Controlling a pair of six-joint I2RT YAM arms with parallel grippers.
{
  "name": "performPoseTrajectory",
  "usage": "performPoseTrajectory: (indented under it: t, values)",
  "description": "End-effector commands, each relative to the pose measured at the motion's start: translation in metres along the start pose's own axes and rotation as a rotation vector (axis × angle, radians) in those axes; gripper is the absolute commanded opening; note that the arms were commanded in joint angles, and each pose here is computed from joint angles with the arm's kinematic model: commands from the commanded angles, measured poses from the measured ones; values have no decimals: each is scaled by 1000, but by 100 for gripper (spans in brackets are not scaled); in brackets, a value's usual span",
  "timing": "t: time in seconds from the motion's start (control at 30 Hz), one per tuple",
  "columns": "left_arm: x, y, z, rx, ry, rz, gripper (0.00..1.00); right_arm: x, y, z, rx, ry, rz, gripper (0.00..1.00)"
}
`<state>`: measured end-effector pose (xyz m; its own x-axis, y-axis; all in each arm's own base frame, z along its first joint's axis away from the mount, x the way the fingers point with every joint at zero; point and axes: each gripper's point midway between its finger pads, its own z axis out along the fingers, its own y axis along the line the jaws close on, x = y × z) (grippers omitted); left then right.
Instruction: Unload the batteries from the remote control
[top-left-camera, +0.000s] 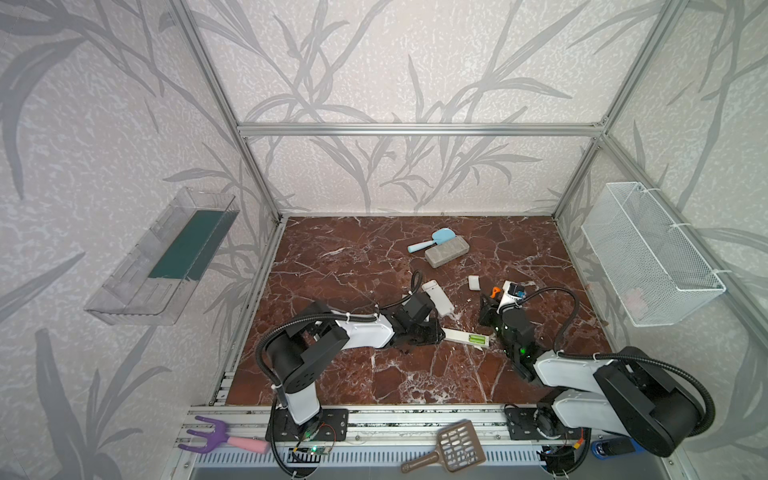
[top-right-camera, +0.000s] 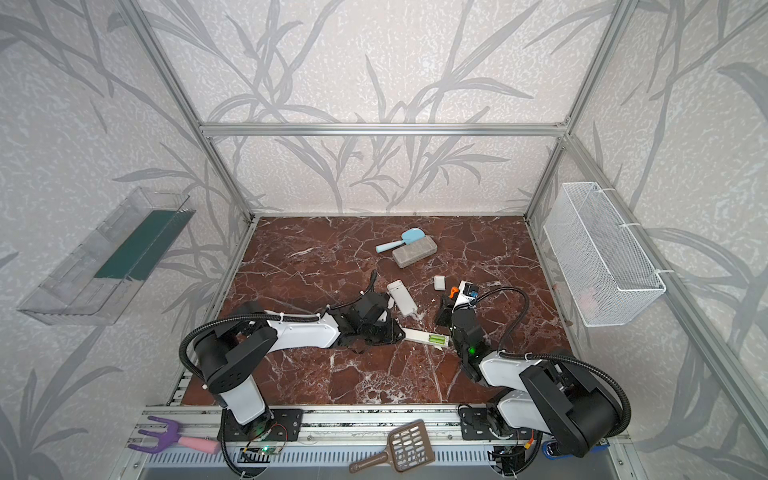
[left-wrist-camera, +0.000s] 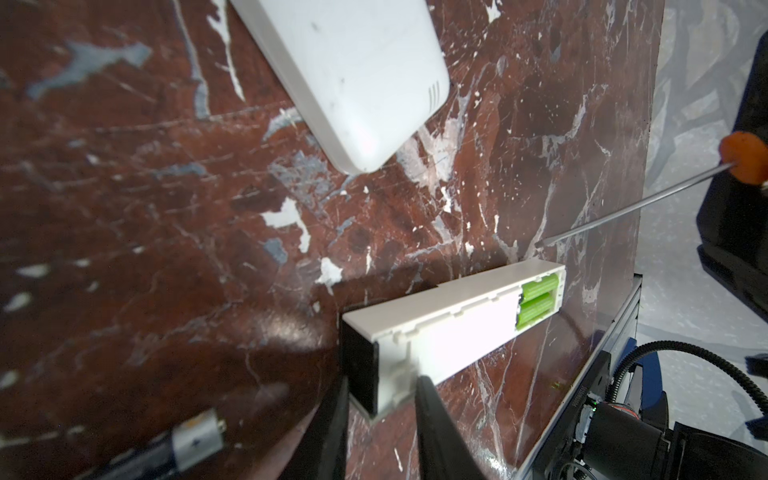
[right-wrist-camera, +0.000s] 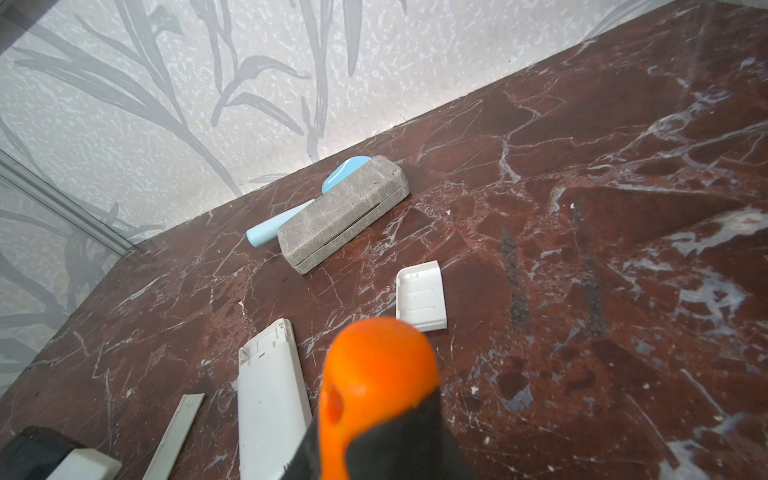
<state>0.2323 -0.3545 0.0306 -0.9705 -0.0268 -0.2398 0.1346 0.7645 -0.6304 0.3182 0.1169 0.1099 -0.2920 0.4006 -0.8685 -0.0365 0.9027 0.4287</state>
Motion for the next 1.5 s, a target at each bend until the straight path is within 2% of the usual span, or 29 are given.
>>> performPoseTrajectory:
  t: [0.0,0.17,0.33,0.57,0.67,0.77,0.9,1.0,1.13,1.3,1.47]
  values:
    - [13,30,1,-102,24,-34,29,-18,12,0,-28,-33,21,0]
    - [9,26,-5,-98,2,-18,29,-22,3,-21,89,129,-81,0]
    - [-1,9,-19,-79,-28,69,36,-27,-10,-50,157,242,-198,0]
    - [1,-39,-28,-61,-41,311,35,-31,-26,-74,212,270,-167,0]
    - [19,-69,-16,-19,-6,449,32,-37,-34,-78,248,279,-144,0]
    - [42,-89,6,33,65,514,32,-40,-41,-83,269,290,-103,0]
    - [59,-97,38,60,141,514,31,-45,-43,-92,261,277,-78,0]
    - [58,-89,54,15,163,498,31,-47,-44,-99,257,268,-72,0]
    - [42,-62,66,-63,144,424,31,-46,-42,-105,232,266,-52,0]
    - [12,-36,70,-71,88,306,31,-39,-32,-101,167,276,-4,0]
    - [-5,-25,71,-76,55,276,31,-35,-21,-92,117,295,19,0]
